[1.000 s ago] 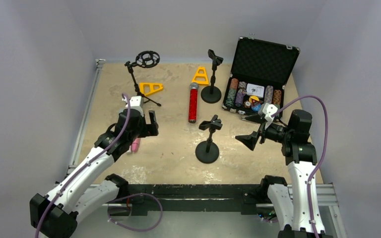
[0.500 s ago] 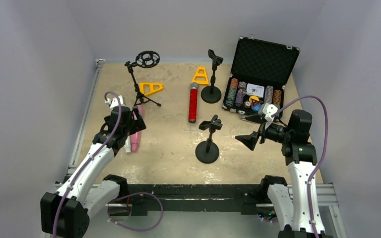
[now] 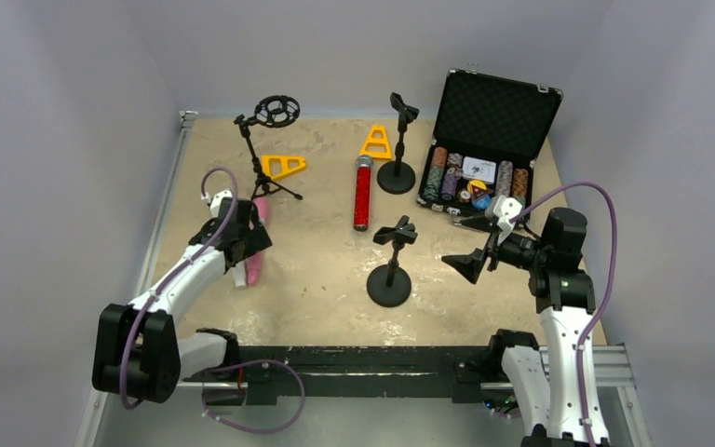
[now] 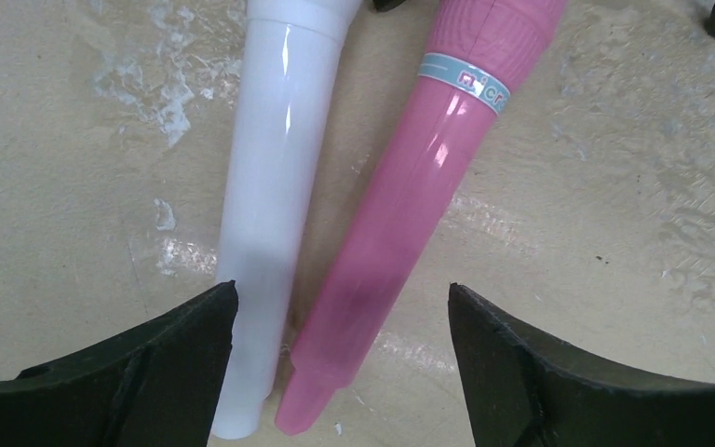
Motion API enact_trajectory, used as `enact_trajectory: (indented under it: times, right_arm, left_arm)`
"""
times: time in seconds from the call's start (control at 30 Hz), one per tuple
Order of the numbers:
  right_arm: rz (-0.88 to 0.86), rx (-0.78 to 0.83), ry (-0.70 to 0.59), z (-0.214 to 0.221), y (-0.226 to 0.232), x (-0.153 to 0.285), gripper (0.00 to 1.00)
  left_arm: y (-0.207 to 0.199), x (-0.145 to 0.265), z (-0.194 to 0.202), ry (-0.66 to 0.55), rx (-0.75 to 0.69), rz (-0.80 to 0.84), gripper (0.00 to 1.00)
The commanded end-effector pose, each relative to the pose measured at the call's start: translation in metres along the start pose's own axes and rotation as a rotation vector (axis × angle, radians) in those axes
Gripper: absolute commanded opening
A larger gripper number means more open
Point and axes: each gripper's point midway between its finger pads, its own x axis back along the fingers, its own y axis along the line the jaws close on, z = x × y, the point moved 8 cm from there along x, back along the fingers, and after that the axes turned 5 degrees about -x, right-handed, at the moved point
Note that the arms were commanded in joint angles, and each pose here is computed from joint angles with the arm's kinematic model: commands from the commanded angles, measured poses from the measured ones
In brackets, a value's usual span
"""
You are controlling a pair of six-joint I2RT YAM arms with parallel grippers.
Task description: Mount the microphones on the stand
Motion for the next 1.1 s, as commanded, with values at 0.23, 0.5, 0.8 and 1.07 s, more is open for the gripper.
enact_trajectory:
  times: [0.23,0.5,0.8,1.07]
  right_arm:
    - [-0.005,0.060,-0.024,-0.014,0.002,0.003,0.98]
    - [-0.006,0.059,-0.023,-0.014,0.002,0.002,0.98]
    - [-0.008,0.064,-0.023,-0.014,0.003,0.003,0.98]
    - [-0.008,0.064,-0.022,-0.014,0.003,0.003,0.98]
  left_arm:
    - [-0.028,-0.007,-0.016,0.055,-0.075,0.170,0.63]
    - [-0.028,-0.018,-0.013,0.132,-0.097,0.116,0.63]
    - [-0.038,-0.024,-0.001,0.238,-0.176,0.123,0.57]
    - [-0.048,-0.019,0.011,0.307,-0.236,0.154,0.39]
